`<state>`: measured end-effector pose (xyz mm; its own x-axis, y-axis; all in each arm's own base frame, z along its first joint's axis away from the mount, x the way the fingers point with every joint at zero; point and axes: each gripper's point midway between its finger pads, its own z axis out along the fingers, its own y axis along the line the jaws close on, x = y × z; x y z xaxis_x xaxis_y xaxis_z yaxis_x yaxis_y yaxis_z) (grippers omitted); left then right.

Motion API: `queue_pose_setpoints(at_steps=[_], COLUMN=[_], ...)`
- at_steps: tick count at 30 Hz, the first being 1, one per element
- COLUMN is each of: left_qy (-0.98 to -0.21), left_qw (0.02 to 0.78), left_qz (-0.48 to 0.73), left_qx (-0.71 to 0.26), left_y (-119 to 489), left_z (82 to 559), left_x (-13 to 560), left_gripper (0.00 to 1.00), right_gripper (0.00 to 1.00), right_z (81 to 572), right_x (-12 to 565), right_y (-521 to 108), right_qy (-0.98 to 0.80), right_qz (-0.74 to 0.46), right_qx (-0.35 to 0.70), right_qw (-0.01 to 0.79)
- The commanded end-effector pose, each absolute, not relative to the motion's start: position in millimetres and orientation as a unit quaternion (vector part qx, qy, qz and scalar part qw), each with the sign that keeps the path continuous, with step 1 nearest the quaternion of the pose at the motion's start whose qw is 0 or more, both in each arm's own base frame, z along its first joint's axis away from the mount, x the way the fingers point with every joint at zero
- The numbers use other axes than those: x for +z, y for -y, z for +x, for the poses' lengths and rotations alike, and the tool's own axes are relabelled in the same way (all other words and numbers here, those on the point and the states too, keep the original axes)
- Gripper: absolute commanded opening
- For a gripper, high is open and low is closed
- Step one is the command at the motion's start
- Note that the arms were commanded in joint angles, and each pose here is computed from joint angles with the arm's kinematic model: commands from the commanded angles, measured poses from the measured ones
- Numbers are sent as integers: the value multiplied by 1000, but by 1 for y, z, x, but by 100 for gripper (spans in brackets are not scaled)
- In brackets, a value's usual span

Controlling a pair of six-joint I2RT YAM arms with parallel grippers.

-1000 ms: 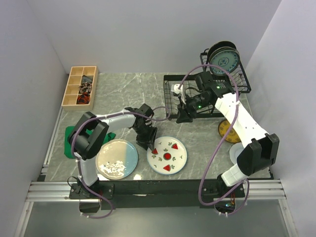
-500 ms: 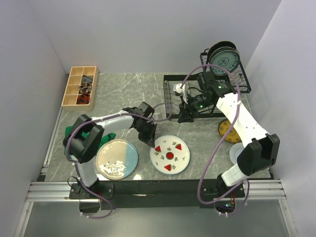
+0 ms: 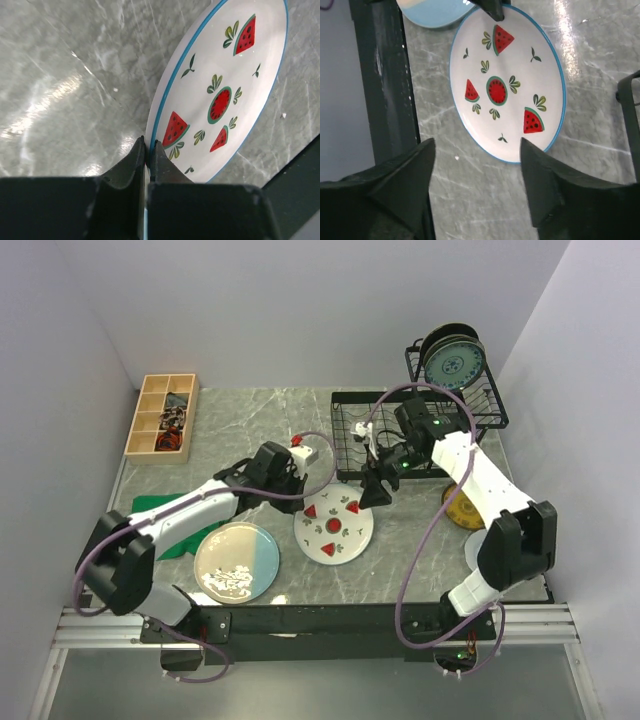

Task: Load the plates into the dish rack
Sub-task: Grab a plate with the left arm, then pass the plate from the left arm to the right

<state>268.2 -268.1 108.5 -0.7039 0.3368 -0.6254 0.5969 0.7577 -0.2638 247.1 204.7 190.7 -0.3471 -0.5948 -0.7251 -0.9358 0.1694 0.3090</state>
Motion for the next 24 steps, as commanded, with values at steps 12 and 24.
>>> queue_pose_setpoints(at_steps=[12,24], left_qy=[-791,-783], left_qw=[468,481], left_qz=[302,291], left_qx=[-254,-267], left_y=[277,279], left_z=[296,296], left_x=[200,208], left_gripper=[1,1], right_gripper=[91,74], right_z=[310,306], right_x=[162,139], right_y=[-240,-263], right_qy=[-741,-712], right_qz=[-489,-540], right_qx=[415,417], right_qw=[199,166])
